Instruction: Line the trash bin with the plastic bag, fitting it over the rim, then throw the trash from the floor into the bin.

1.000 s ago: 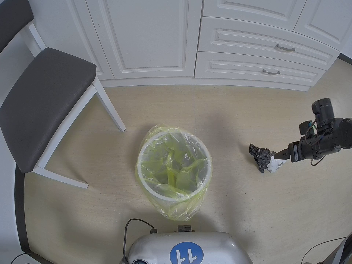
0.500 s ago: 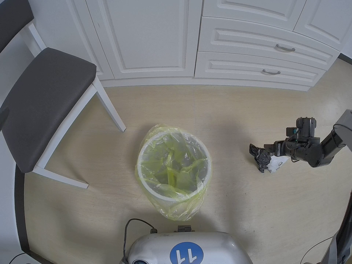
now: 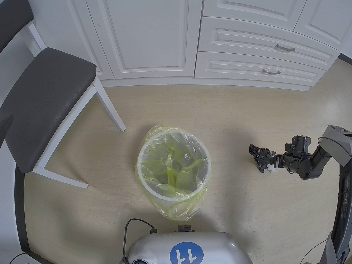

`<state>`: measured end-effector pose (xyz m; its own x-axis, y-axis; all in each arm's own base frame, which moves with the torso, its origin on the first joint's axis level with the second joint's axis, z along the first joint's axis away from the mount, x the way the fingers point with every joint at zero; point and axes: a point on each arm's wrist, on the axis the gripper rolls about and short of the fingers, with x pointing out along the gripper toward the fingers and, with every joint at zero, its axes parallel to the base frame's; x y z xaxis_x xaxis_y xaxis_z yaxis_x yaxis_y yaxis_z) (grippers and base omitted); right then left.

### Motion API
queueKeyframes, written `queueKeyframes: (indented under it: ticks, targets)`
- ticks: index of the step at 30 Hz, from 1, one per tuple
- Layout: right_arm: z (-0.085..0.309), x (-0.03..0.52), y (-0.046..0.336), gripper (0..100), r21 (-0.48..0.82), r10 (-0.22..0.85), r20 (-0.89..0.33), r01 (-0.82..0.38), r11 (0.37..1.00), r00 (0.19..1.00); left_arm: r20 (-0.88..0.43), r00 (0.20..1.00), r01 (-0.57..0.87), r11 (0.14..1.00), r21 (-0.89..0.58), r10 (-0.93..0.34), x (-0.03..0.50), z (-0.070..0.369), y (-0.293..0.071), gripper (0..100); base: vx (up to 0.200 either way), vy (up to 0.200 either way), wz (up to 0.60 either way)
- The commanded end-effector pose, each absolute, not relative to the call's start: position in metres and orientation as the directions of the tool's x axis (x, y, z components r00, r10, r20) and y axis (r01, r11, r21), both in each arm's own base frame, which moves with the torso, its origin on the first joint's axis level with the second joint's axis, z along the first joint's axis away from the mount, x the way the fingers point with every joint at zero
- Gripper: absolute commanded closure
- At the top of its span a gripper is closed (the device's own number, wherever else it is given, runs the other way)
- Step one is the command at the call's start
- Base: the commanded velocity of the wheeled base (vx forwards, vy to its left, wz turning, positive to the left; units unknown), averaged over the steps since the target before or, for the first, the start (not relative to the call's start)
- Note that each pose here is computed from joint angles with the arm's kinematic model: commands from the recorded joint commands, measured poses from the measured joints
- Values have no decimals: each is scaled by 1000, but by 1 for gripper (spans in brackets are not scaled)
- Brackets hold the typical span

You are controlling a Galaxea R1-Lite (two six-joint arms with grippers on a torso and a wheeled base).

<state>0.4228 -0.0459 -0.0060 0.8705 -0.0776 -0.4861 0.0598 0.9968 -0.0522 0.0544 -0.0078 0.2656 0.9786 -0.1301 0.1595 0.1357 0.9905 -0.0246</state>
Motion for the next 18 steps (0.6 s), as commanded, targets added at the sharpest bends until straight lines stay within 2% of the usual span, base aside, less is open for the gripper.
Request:
queueKeyframes:
  ticks: [1, 13, 18]
  targets:
    - [-29, 427, -48, 0, -46, -75, -521, 60, 997, 851, 144, 981, 138, 990, -23, -133, 56, 262, -8, 0, 0, 0, 0]
    - [-69, 439, -49, 0, 2, -59, -554, 73, 997, 830, 153, 979, 139, 990, -24, -134, 56, 263, -8, 0, 0, 0, 0]
    - [-70, 444, -44, 0, 53, -48, -545, 92, 994, 837, 153, 979, 141, 990, -22, -136, 56, 263, -8, 0, 0, 0, 0]
